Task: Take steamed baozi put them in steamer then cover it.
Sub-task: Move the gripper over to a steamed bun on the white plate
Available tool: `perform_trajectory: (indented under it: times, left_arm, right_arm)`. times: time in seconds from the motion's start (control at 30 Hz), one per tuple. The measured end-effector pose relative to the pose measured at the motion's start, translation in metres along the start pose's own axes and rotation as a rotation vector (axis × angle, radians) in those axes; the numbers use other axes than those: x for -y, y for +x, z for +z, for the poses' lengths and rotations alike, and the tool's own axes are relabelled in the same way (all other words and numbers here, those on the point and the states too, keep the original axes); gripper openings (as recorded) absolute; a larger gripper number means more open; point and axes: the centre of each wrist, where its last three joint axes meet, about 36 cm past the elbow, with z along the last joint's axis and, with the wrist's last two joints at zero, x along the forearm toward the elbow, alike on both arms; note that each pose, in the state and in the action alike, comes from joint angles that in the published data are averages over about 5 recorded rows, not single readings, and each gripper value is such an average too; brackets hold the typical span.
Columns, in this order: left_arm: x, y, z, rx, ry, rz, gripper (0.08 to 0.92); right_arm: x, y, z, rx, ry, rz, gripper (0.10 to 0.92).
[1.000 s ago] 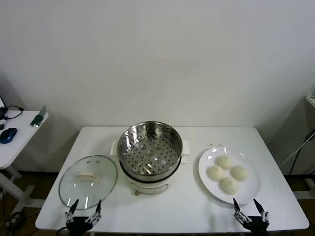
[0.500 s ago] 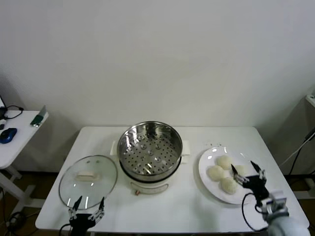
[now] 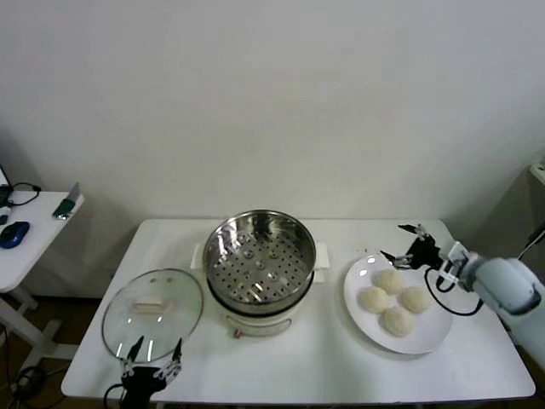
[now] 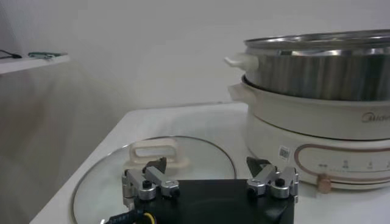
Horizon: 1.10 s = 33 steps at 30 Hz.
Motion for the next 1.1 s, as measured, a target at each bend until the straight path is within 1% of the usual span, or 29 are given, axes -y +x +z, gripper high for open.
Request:
perform_trajectory:
  times: [0.23,0.47,0.6,0.73,1.1]
  left_arm:
    - [0.000,0.003,-0.001,0.001,-0.001,-0.001,0.823]
    - [-0.002,0.006,0.001,0.002,-0.004,-0.015,0.823]
    - [-0.003,0.006,0.001,0.003,-0.002,-0.021,0.823]
    - [-0.003,0.006,0.001,0.003,-0.001,-0.023,0.823]
    - [-0.004,0.006,0.001,0.005,-0.004,-0.026,0.823]
  right_arm:
    - [0.046,-0.005,-0.014,-0.139,0.135,-0.219,0.823]
    - [0.061,-0.027,-0.015,-0.285,0.183,-0.362,0.823]
    - [0.063,-0.041,-0.015,-0.336,0.186,-0.397,0.823]
    - [0.064,-0.056,-0.014,-0.366,0.187,-0.412,0.823]
    - [0.055,-0.098,-0.010,-0.401,0.178,-0.416,0.823]
